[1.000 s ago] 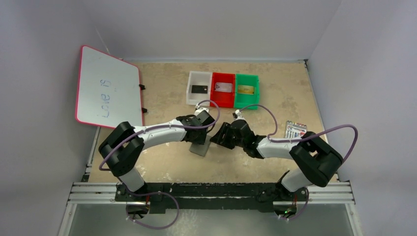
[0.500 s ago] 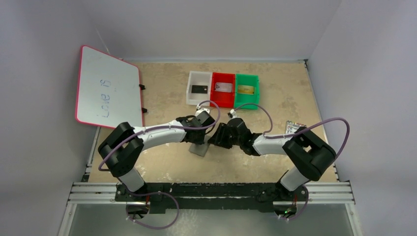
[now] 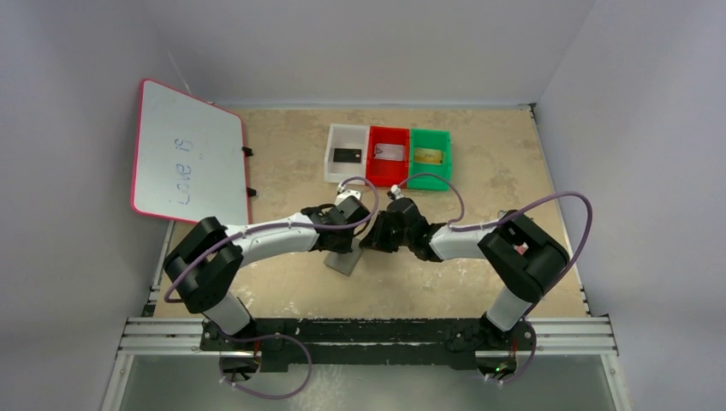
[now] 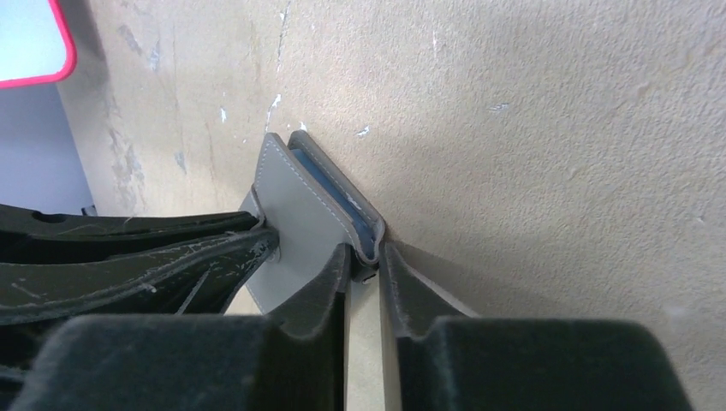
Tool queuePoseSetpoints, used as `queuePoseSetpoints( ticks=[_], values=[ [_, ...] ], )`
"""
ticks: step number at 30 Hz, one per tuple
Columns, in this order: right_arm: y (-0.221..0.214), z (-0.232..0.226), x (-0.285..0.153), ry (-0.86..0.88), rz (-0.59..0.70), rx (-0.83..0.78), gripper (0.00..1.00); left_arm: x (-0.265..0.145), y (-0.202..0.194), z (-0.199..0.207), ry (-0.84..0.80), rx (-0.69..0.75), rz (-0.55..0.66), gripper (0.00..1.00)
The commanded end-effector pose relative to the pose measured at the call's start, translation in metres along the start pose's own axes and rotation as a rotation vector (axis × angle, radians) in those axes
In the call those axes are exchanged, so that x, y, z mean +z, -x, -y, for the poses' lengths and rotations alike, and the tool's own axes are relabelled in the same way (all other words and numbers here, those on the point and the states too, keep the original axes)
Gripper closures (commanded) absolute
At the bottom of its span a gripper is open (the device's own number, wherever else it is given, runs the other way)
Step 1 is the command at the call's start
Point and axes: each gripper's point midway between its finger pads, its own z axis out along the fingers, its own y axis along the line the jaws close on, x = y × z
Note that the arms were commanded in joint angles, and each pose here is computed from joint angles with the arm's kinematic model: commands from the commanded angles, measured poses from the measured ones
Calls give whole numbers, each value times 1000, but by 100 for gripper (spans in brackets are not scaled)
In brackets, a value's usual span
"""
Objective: Take the credit cards out of the card holder
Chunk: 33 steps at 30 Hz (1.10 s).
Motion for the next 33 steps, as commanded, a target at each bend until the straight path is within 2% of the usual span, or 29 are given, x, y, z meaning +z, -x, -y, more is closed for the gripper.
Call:
queuePoseSetpoints(
  ticks=[1,3,4,15,33],
  values=[
    [3,-6,-2,19,3,-13,92,-7,3,0,-15,-31,26,100],
    [4,-7,-3,21,7,-10,100,-9,6,1,-27,-46,38,100],
    [3,-6,-3,20,7,-8,100,-10,7,2,-32,-52,44,100],
    [6,1,-2,1,22,2,100,-16,24,-31,-61,-188,64,100],
    [11,9,-3,-23,37,6,100,-16,25,-50,-94,-251,39,100]
  ],
)
